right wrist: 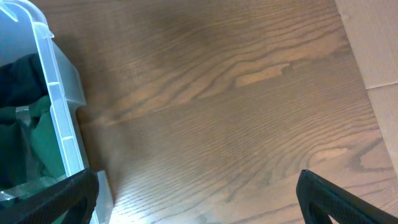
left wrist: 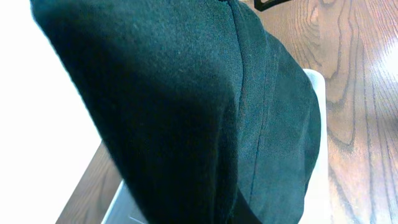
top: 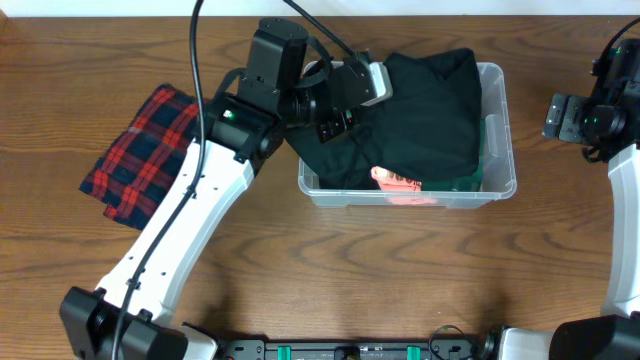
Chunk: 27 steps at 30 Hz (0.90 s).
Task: Pack container
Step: 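Lower the black garment onto the packed clothes in the container, then push the black garment down and tuck it in with the left gripper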
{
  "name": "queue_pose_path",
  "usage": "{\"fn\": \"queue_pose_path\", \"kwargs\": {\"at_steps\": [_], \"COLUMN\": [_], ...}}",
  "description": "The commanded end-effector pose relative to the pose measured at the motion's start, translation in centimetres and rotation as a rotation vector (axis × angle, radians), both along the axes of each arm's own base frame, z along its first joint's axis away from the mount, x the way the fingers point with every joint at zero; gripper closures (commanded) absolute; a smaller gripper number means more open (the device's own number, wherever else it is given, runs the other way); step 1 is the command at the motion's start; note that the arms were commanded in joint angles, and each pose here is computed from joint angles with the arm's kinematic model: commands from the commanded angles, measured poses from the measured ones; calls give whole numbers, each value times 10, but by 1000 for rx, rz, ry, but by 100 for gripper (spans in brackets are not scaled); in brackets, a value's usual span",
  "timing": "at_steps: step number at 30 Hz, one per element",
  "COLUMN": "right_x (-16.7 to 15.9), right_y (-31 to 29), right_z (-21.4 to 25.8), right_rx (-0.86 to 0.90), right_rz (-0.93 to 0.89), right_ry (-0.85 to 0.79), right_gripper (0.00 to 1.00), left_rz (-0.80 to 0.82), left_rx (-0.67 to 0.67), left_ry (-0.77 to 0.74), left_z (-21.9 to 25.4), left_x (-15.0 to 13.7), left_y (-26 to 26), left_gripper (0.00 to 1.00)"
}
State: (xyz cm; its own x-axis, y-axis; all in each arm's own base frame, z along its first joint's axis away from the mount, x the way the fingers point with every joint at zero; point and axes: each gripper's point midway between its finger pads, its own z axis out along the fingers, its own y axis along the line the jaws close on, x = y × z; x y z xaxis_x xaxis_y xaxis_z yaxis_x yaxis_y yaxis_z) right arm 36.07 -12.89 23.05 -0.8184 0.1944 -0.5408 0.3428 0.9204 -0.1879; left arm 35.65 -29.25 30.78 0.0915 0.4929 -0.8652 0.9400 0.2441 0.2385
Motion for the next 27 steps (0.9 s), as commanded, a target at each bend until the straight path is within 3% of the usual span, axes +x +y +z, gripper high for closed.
{"fn": "queue_pose_path", "kwargs": {"at_steps": [1,27], "right_x": [0,0], "right_y": [-3,-3], "right_z": [2,2], "right_rx": [-7,-7], "right_rz": [-19,-19], "right_ry": [-5,-5], "right_gripper": [1,1], "left_rz": [-62,-98], "left_rx": [-44,24], "left_ry": [-39,96], "left_z": [21,-35], "left_x": [-5,-3], "left_y": [-14,-35], "left_gripper": [94,94]}}
